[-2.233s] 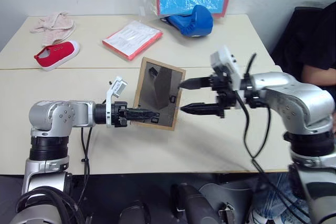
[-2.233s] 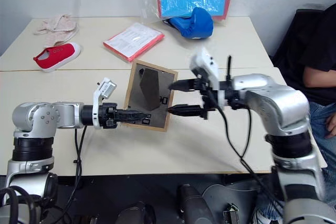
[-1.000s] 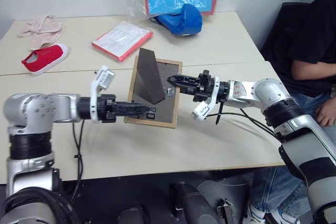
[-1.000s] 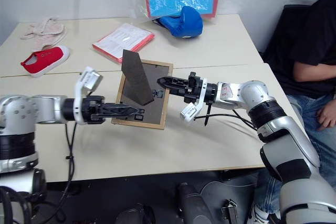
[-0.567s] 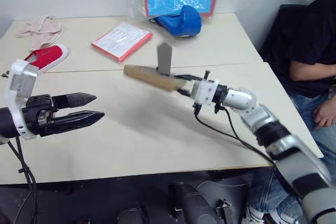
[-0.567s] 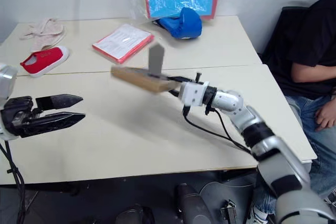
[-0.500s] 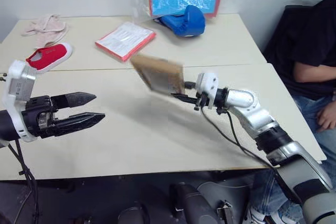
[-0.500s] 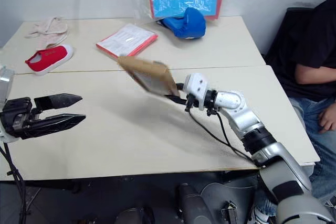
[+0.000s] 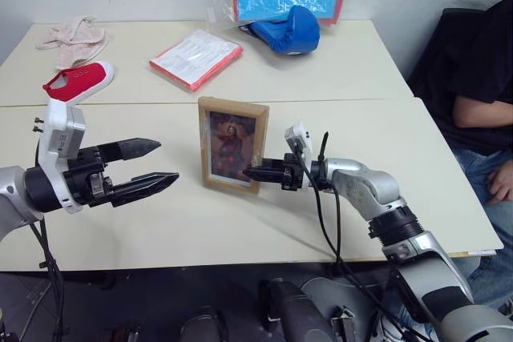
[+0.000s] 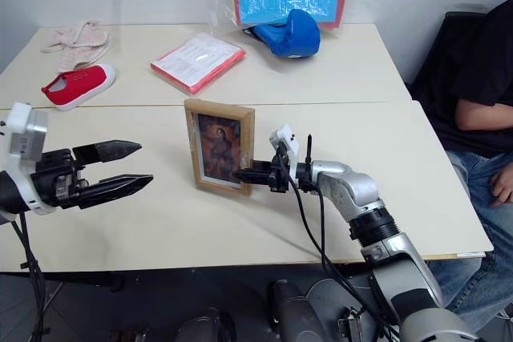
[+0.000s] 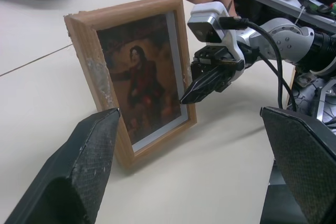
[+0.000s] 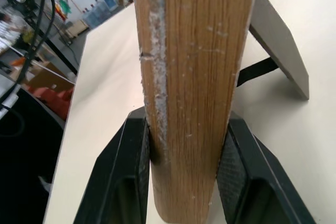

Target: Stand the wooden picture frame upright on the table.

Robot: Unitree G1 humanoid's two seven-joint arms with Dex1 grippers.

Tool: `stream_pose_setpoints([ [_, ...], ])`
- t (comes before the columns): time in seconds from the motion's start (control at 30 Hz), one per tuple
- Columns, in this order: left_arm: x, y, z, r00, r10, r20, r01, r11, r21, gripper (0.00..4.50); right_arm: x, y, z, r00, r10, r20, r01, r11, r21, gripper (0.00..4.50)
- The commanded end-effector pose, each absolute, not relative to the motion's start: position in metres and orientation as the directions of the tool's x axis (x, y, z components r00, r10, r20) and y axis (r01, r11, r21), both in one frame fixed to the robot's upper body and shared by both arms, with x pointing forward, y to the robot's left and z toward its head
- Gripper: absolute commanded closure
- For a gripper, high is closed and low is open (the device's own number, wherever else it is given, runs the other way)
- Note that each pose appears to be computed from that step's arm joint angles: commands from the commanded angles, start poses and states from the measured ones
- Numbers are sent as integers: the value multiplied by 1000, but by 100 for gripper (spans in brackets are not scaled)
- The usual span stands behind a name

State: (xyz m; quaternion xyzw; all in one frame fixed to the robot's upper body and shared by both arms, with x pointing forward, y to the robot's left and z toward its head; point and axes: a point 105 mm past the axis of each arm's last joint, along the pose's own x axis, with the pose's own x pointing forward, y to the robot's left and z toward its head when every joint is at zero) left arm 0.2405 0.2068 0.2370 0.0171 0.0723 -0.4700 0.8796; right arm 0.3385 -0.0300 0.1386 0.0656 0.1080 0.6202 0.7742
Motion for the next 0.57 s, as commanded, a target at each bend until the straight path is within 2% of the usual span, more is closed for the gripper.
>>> stream_pose_setpoints([
  [0.03, 241, 208, 243, 538, -829, -152, 839, 544, 1, 0, 327, -40, 146, 166, 981, -103, -971, 180, 155, 200],
  [0.2, 244, 209, 241, 509, -842, -176, 856, 517, 5, 0, 324, -70, 163, 183, 967, -177, -973, 203, 107, 25],
  [0.23, 244, 208, 241, 502, -846, -178, 860, 510, 5, 0, 323, -78, 169, 182, 964, -192, -975, 203, 93, 4],
  [0.3, 245, 208, 242, 492, -852, -181, 867, 498, 12, 0, 315, -97, 186, 155, 964, -217, -982, 175, 75, 4],
  [0.37, 246, 209, 248, 479, -858, -187, 876, 480, 42, 0, 299, -134, 222, 107, 963, -248, -988, 130, 79, 4],
  [0.43, 248, 210, 254, 473, -862, -184, 880, 470, 66, 0, 287, -154, 242, 85, 962, -260, -990, 111, 86, 4],
  [0.57, 254, 209, 270, 464, -873, -147, 885, 454, 99, 0, 280, -162, 244, 92, 962, -256, -991, 114, 72, 4],
])
